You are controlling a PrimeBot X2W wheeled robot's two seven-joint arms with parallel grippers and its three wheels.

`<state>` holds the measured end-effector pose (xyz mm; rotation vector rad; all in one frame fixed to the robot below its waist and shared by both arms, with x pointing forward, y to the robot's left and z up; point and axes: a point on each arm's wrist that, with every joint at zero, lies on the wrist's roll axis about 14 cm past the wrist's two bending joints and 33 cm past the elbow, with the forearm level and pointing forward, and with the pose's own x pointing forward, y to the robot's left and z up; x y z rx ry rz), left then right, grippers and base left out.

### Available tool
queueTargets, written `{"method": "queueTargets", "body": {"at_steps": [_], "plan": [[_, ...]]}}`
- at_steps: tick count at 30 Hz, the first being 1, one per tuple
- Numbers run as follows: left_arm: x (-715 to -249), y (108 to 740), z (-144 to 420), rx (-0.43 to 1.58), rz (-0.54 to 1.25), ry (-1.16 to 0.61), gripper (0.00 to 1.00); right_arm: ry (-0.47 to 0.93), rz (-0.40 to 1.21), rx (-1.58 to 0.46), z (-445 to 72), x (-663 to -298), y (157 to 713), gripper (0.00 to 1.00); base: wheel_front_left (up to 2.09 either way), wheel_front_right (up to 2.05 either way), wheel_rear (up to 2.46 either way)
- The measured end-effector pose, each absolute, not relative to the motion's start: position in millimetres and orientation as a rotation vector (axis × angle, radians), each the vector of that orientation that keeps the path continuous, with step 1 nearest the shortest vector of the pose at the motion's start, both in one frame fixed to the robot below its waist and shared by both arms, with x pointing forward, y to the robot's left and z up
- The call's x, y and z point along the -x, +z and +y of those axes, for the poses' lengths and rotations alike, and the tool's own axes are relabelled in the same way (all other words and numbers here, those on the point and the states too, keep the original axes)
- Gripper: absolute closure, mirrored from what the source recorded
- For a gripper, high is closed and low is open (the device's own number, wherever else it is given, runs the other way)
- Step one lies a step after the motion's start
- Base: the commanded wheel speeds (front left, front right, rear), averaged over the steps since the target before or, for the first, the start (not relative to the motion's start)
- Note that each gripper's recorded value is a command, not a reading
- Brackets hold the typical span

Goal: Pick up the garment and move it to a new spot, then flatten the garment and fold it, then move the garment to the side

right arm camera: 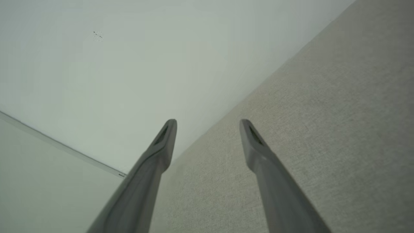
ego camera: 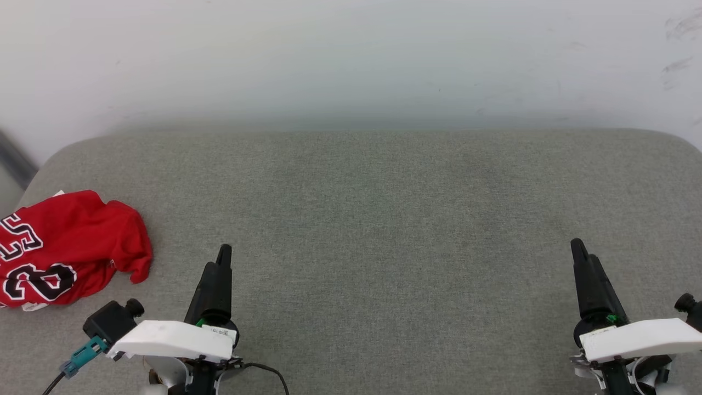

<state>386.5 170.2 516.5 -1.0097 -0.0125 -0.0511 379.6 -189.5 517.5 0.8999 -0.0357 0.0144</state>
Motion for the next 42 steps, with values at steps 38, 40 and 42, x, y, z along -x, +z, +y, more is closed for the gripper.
{"method": "queueTargets", "body": {"at_steps": [38, 40, 42], "plan": [[-392.4, 522.8, 153.0, 0.367, -0.05, -0.129, 0.0, 0.063, -0.051, -0.34, -180.6, -377.2, 529.8, 0.0, 0.0, 0.0, 0.0], [-392.4, 523.3, 152.6, 0.344, -0.054, -0.132, 0.0, 0.064, -0.052, -0.323, -180.4, -377.0, 530.4, 0.0, 0.0, 0.0, 0.0], [-392.3, 523.3, 151.9, 0.321, -0.057, -0.133, 0.0, 0.065, -0.052, -0.305, -180.3, -376.8, 530.6, 0.0, 0.0, 0.0, 0.0]]}}
